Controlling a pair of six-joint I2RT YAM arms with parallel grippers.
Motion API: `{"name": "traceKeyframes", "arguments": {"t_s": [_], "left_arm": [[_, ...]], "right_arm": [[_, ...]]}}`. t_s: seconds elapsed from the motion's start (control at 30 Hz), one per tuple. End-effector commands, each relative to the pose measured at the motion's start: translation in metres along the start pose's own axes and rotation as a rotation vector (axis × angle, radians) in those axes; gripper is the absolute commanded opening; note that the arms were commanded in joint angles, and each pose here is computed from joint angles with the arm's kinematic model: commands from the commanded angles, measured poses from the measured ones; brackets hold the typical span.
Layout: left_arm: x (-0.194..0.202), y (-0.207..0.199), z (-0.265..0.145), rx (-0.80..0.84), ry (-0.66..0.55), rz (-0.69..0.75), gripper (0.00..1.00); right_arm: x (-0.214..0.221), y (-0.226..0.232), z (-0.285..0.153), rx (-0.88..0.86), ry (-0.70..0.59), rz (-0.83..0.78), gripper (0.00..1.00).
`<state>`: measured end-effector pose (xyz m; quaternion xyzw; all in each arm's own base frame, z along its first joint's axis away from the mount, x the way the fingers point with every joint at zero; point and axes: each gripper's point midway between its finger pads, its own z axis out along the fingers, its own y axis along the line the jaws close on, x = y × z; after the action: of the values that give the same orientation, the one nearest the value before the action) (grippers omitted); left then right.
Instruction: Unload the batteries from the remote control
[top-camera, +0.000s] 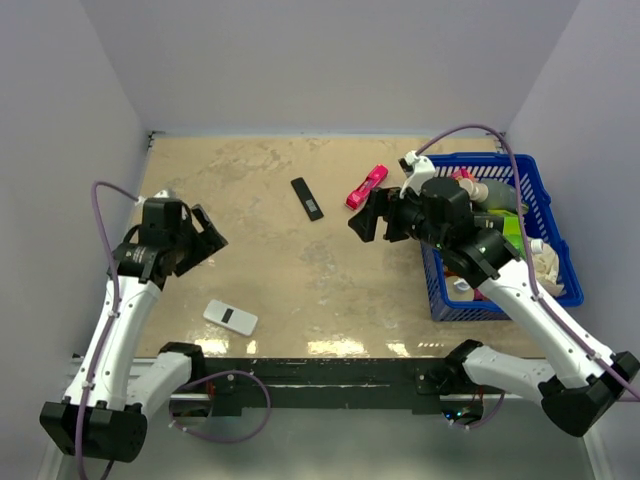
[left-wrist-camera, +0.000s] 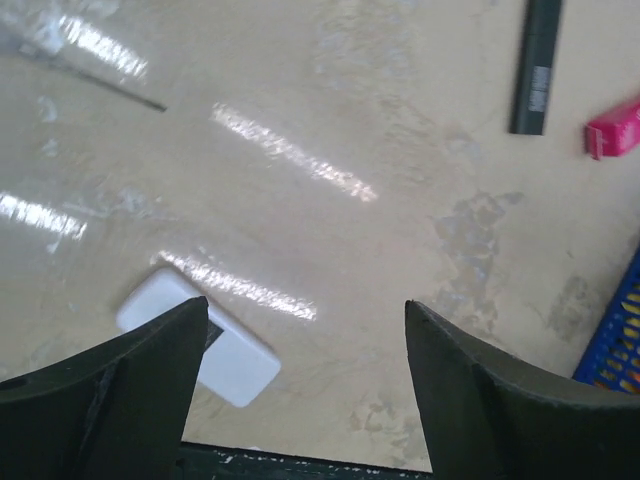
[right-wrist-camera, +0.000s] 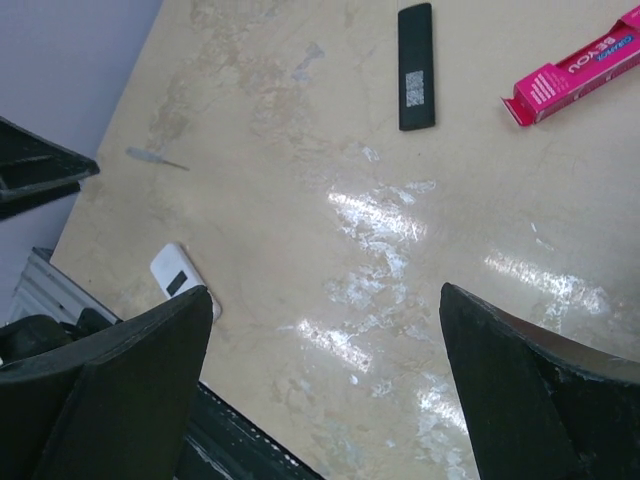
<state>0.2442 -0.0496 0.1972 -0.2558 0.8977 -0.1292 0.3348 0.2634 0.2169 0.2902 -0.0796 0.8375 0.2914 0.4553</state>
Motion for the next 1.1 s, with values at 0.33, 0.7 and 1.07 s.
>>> {"name": "traceKeyframes", "arguments": {"t_s": [0.33,0.7,1.07], "left_arm": [[0.095,0.084,0.06,-0.341,0.157,-0.385,0.82],[0.117,0.116,0.067,-0.486,0.136,-0.478,0.87],[0.133,0.108,0.083,-0.409,0.203,-0.47,0.82]], "right_arm": [[-0.019,0.017,-0.042,-0.1,-0.137,-0.054,0.98],[-0.016,0.017,-0.035,-0.098,-0.111,-0.038,0.98],[-0.006,0.047,-0.033,-0.292,-0.08,-0.084,0.94]]}}
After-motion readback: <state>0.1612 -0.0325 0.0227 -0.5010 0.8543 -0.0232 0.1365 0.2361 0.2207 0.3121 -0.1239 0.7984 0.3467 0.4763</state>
